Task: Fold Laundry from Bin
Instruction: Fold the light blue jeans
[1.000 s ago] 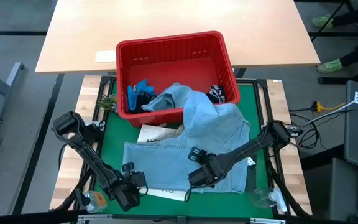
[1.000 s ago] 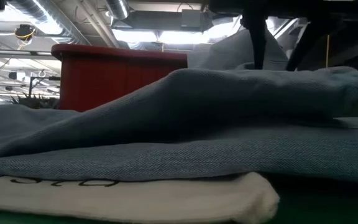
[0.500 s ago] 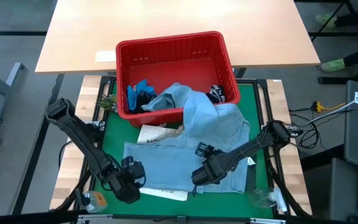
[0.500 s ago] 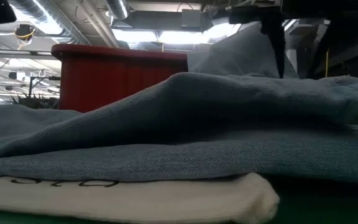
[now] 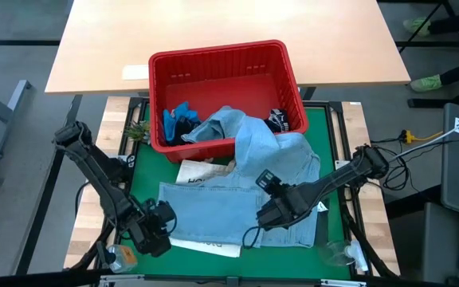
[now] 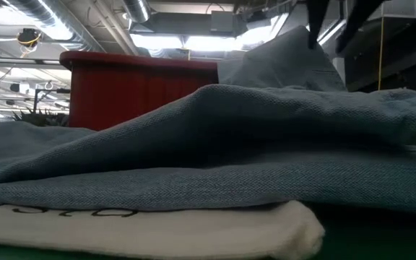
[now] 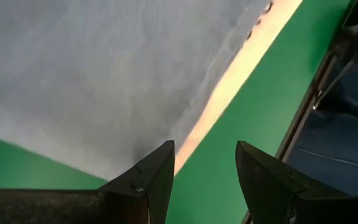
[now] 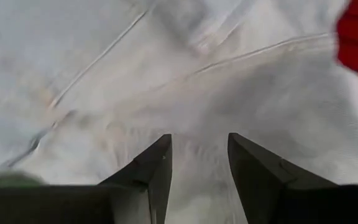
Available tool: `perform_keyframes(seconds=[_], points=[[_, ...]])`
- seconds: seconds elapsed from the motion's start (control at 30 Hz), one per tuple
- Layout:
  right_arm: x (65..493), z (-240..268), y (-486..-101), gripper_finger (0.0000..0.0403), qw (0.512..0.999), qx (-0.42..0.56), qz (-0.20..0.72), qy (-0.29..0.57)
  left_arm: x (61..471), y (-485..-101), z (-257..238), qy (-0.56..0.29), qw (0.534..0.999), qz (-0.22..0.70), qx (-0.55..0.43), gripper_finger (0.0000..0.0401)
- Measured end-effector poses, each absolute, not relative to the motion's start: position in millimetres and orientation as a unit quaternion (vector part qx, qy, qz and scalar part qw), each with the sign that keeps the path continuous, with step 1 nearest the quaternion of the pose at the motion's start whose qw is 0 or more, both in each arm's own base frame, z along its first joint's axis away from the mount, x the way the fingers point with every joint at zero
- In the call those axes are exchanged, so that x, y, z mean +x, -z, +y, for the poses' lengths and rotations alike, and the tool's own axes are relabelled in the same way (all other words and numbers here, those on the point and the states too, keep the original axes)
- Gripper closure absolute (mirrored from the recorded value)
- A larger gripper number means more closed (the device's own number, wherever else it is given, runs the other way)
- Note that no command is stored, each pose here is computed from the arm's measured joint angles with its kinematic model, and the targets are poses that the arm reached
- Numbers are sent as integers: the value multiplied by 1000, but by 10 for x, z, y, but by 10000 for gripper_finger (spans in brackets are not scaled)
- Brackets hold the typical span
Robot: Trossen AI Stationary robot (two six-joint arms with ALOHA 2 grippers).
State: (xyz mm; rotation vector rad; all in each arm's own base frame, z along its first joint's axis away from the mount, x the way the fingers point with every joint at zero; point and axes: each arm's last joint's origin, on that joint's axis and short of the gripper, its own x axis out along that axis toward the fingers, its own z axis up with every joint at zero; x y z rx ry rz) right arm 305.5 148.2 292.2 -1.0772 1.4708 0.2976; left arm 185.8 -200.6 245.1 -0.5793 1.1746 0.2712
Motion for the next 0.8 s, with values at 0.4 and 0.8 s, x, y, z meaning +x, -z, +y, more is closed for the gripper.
perform_keyframes(seconds=[0.4,0.8], points=[[3492,1728,-2838,248,747,-422,496,-134,1867,-1995,-2266,-196,784,546,-219,237],[3708,1870,-2187,248,687,-427,553,-199,1870,-1709,-2375,-205,744,605,-196,237]])
